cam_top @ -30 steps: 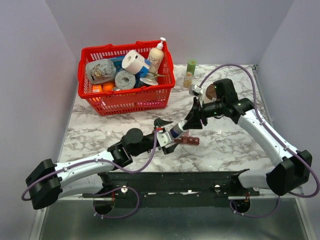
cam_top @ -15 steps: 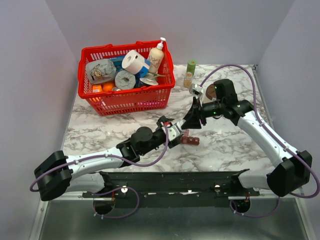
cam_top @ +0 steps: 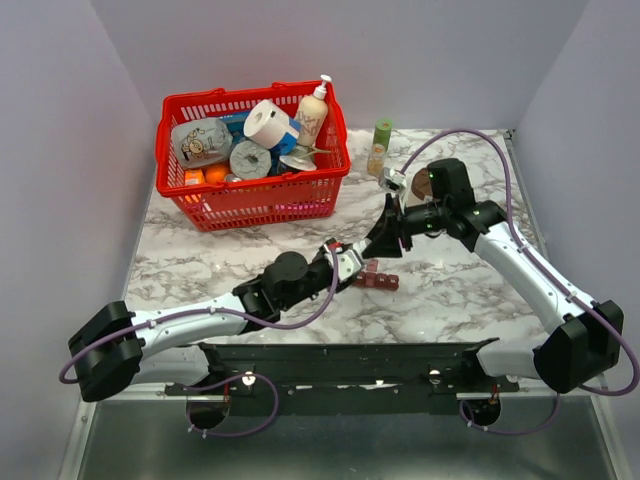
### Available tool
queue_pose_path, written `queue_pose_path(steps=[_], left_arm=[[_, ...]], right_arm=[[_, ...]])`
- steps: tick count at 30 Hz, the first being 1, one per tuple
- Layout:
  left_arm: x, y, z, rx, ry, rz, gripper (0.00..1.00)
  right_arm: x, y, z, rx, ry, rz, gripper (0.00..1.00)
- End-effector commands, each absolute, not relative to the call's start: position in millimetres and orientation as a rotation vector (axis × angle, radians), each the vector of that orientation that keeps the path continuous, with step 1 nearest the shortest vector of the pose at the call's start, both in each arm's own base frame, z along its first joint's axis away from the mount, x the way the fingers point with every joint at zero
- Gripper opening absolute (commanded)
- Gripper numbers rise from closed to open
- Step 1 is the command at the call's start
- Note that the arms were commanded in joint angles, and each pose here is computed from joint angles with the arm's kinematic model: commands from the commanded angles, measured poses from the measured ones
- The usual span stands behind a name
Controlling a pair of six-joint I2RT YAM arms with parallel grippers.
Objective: Sort the pills into containers
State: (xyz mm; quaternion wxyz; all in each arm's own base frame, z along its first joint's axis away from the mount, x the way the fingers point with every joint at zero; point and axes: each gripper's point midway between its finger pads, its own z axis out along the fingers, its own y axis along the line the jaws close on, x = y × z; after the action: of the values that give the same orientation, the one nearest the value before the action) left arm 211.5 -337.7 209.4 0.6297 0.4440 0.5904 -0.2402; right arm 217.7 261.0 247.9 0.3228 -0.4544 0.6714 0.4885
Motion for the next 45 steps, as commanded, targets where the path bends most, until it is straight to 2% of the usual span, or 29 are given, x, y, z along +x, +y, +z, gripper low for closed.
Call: queue_pose_path(steps=[1,4,5,6,11,12,14,15,16,20,22,26,28,35,38,42,44,45], left_arm=[[178.7,-349.9,210.7,1.131,1.312,-0.742,0.0],[152.4,-346.1,217.8,1.163,1.269,-0.92,0.0],[145.9,-342.8,220.5,1.17,1.266,-0.951,0.0],[141.2,-341.6,220.3,1.186,1.262,-0.972,0.0],[128.2,-332.8,214.2,1.23,1.283,-1.013,0.0],[128.9,-332.0,213.7,1.222,1.291,-1.013,0.0],[129.8,-329.6,212.8,1.209,1.298,-1.006,0.0],[131.7,-328.4,212.4,1.199,1.302,-0.995,0.0],[133.0,-327.1,210.4,1.193,1.31,-0.986,0.0],[144.7,-322.6,205.5,1.164,1.363,-0.918,0.0],[158.8,-320.5,207.2,1.108,1.416,-0.854,0.0],[176.5,-318.6,212.2,1.011,1.467,-0.789,0.0],[180.4,-317.2,212.0,0.98,1.465,-0.772,0.0],[184.6,-321.5,214.6,0.949,1.453,-0.777,0.0],[184.7,-323.1,215.4,0.946,1.449,-0.785,0.0],[184.8,-322.2,215.0,0.938,1.454,-0.785,0.0],[185.5,-320.8,215.6,0.93,1.451,-0.781,0.0],[185.1,-320.0,215.7,0.929,1.45,-0.781,0.0]], right_arm=[[183.0,265.5,259.5,-1.389,1.536,1.393,0.17],[163.2,262.9,255.1,-1.644,1.222,1.296,0.18],[142.2,255.0,245.9,-1.716,1.218,1.331,0.18],[144.5,255.2,244.8,-1.8,1.05,1.228,0.26],[163.6,266.1,235.2,-1.869,0.999,1.022,0.31],[162.7,267.2,239.2,-1.832,1.055,1.058,0.48],[164.7,272.3,252.5,-1.772,1.093,1.099,0.67],[162.4,271.7,256.3,-1.732,1.177,1.145,0.89],[164.4,271.5,264.8,-1.712,1.207,1.137,0.99],[188.7,270.3,280.2,-1.51,1.486,1.102,1.0],[202.5,269.6,276.7,-1.297,1.732,1.107,1.0],[194.5,272.4,257.1,-1.097,2.0,1.254,1.0],[186.5,272.4,250.2,-1.018,2.093,1.323,1.0],[199.0,275.2,233.5,-0.892,2.181,1.299,0.97],[199.9,280.5,238.0,-0.896,2.178,1.344,0.92],[194.1,285.3,244.8,-0.926,2.153,1.423,0.67],[188.8,285.6,245.2,-0.954,2.144,1.459,0.58],[187.2,285.4,245.4,-0.967,2.137,1.466,0.49]])
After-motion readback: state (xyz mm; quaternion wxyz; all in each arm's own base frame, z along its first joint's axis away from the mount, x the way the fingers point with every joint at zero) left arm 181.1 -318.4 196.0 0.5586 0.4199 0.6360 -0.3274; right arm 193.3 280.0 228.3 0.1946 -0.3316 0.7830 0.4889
